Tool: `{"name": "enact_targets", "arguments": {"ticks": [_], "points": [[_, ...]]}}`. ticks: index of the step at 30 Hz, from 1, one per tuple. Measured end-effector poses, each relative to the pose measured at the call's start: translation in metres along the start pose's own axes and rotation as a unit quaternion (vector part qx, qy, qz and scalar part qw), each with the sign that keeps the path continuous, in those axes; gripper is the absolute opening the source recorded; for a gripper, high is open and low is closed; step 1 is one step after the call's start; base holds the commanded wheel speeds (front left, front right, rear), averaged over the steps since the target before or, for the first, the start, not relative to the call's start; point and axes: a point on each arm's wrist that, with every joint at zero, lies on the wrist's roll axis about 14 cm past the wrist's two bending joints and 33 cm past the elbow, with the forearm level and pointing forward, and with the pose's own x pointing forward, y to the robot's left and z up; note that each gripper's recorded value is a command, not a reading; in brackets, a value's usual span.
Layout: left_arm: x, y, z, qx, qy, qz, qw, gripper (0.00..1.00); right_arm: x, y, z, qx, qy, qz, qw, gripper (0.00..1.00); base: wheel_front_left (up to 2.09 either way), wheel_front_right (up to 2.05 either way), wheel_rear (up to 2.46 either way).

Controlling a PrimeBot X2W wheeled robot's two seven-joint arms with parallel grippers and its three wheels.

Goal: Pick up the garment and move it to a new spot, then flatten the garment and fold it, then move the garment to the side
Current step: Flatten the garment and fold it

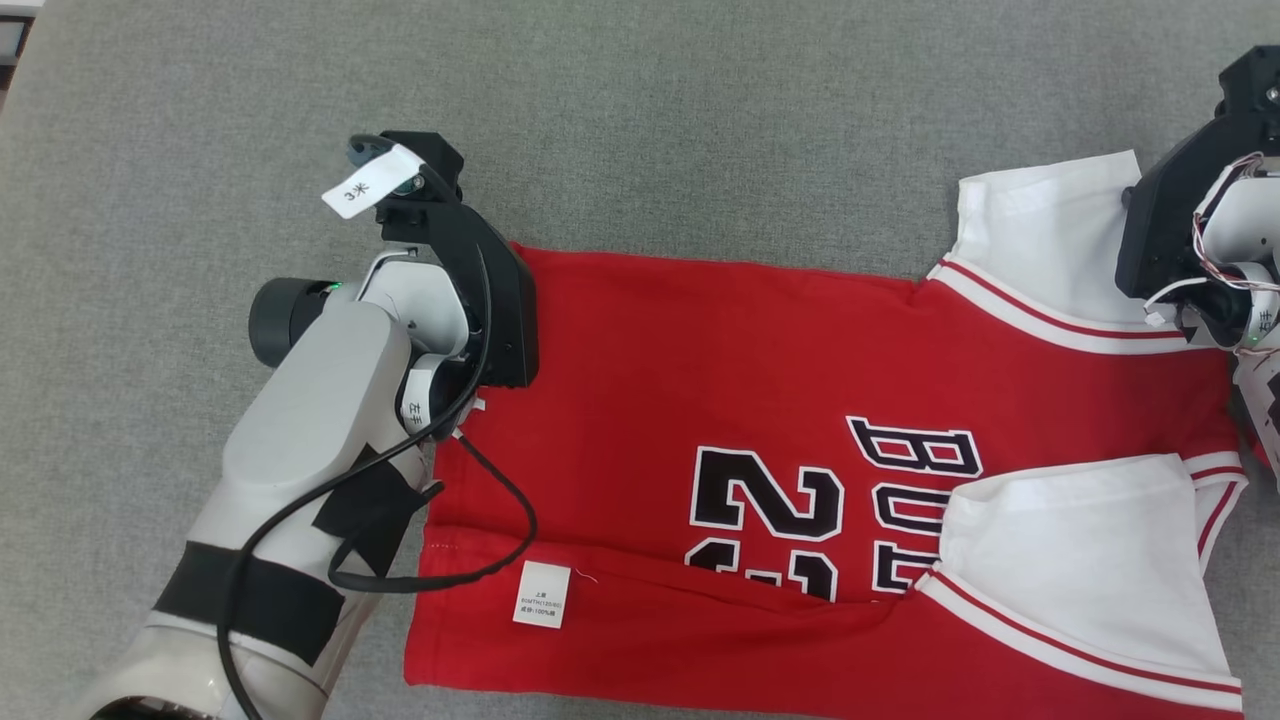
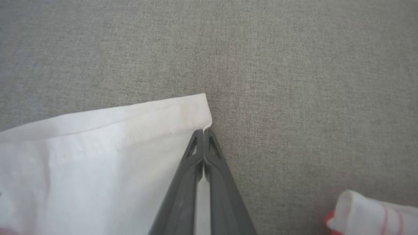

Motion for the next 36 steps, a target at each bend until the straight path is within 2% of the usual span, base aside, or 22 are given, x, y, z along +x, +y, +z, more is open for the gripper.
{"name": "enact_targets", "arguments": {"ticks": [14,25,30,36], "points": [[-0.002,0.005,0.020,-0.003,-0.041,0.014,0.999,0.00,-0.007,-0.006,0.018,0.008,-0.049,-0.009,0.999,0.00,0.00,0.00,0.00],[-0.027,0.010,0.062,0.031,-0.134,0.033,0.990,0.00,-0.041,0.004,0.070,0.021,-0.171,0.005,0.985,0.00,0.00,0.00,0.00],[-0.037,-0.002,0.065,0.051,-0.165,0.007,0.985,0.00,-0.050,0.013,0.061,0.004,-0.181,0.031,0.983,0.00,0.00,0.00,0.00],[-0.046,-0.020,0.037,0.066,-0.182,-0.037,0.980,0.00,-0.061,0.025,0.029,-0.015,-0.180,0.056,0.982,0.00,0.00,0.00,0.00]]}}
